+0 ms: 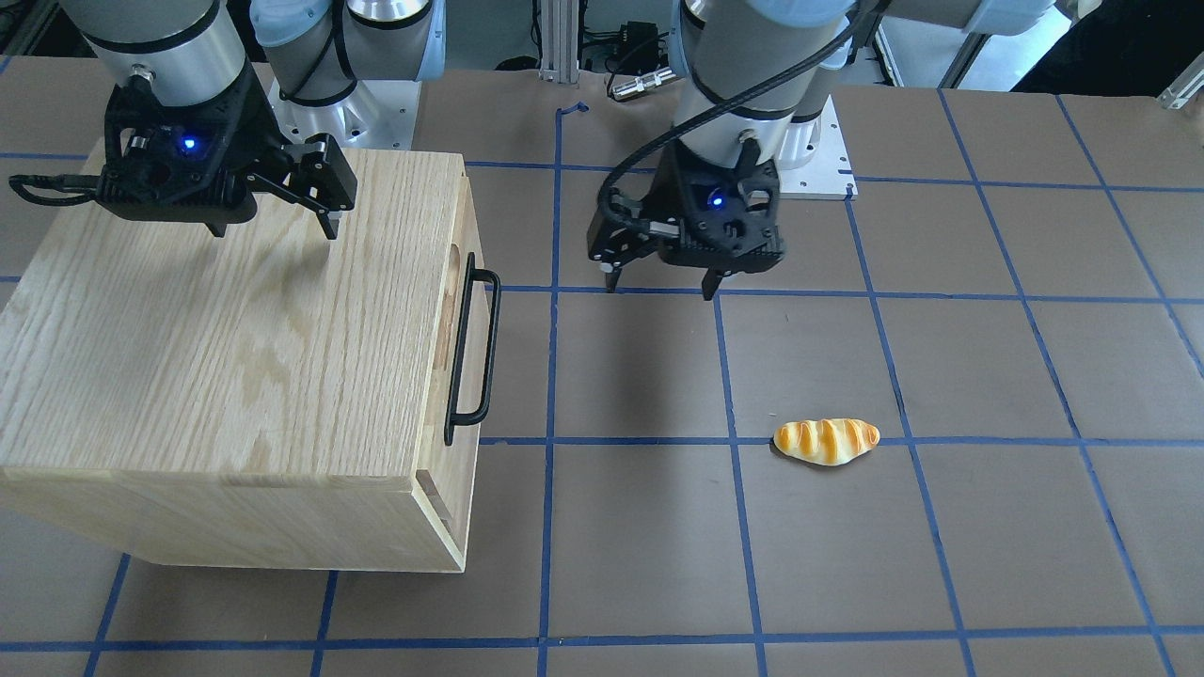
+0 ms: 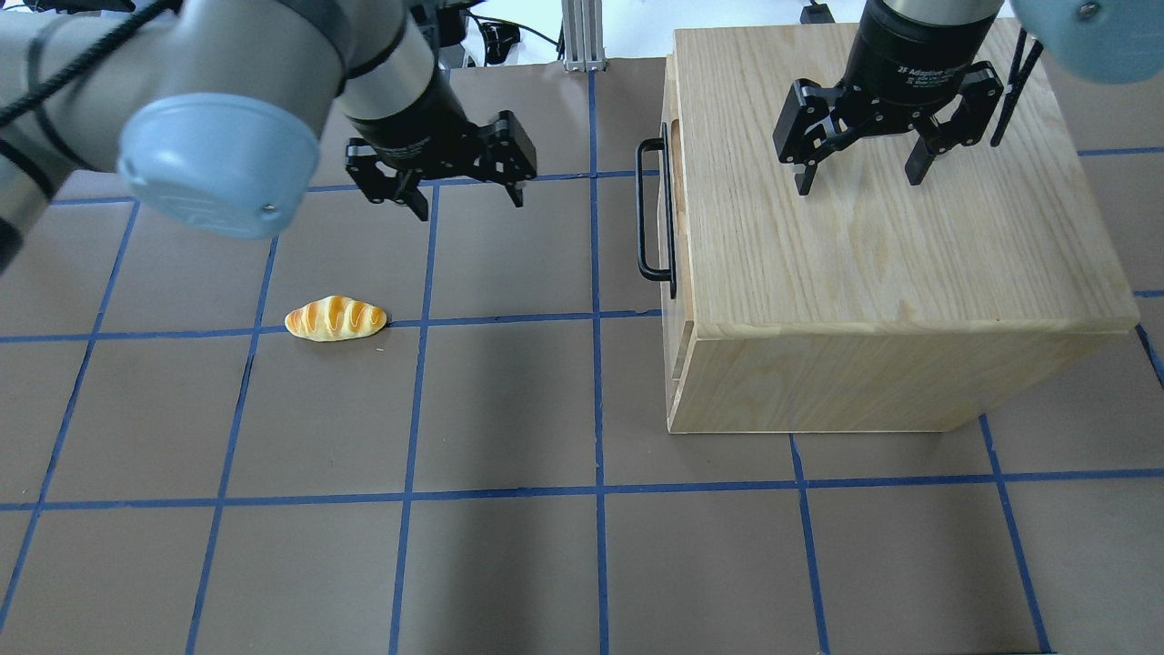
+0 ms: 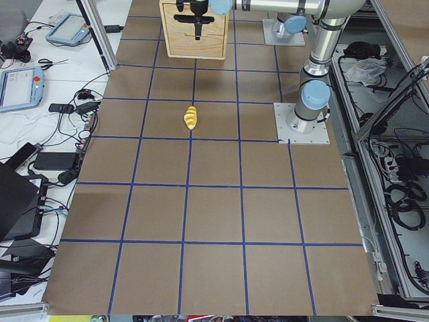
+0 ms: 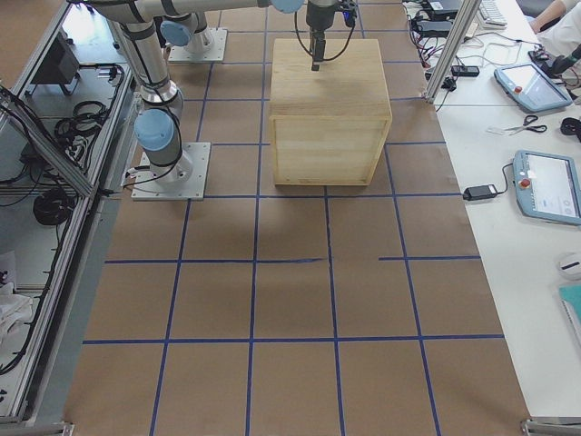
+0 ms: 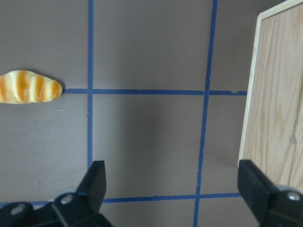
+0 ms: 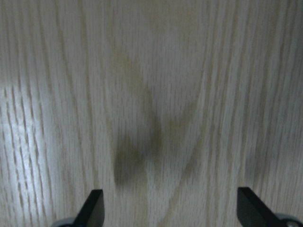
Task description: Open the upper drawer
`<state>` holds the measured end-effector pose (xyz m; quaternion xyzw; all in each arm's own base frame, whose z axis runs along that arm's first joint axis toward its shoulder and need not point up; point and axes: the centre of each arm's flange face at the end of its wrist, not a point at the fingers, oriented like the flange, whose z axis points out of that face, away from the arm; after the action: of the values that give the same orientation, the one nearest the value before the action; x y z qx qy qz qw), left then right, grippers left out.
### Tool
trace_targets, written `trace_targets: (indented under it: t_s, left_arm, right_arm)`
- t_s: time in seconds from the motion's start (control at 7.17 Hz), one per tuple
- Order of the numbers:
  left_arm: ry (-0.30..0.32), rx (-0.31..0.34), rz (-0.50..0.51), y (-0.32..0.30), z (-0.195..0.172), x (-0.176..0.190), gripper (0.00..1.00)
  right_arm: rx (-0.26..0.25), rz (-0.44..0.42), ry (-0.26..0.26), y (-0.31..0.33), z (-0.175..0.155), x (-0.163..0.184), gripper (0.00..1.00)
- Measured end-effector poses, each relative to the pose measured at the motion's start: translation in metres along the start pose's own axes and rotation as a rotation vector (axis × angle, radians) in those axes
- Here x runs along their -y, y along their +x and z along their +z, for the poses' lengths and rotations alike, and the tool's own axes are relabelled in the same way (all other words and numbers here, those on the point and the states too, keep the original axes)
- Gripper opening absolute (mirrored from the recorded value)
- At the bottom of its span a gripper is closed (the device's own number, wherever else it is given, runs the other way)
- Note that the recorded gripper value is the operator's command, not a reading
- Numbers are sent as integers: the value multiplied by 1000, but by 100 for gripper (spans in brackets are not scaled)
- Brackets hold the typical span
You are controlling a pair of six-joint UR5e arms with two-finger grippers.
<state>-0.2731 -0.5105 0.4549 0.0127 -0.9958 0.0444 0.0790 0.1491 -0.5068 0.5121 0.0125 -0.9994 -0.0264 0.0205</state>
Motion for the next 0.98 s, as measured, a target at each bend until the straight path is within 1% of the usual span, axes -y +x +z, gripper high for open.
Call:
trace_targets:
  t_s: [0.28, 0.42, 0.7, 0.84, 0.98]
  left_arm:
    - [-6, -82, 19, 40, 27, 8, 100]
    - [-12, -109, 31, 53, 40, 11, 100]
    - [-32, -151, 52, 67, 64, 16, 100]
    - [-28, -171, 62, 71, 72, 19, 100]
    - [-27, -177, 79, 71, 80, 21, 100]
  right_arm:
    - [0, 0, 0, 0, 0, 0, 100]
    - [0, 0, 0, 0, 0, 0, 100]
    - [0, 0, 0, 0, 0, 0, 100]
    - [0, 0, 0, 0, 0, 0, 100]
    - [0, 0, 0, 0, 0, 0, 100]
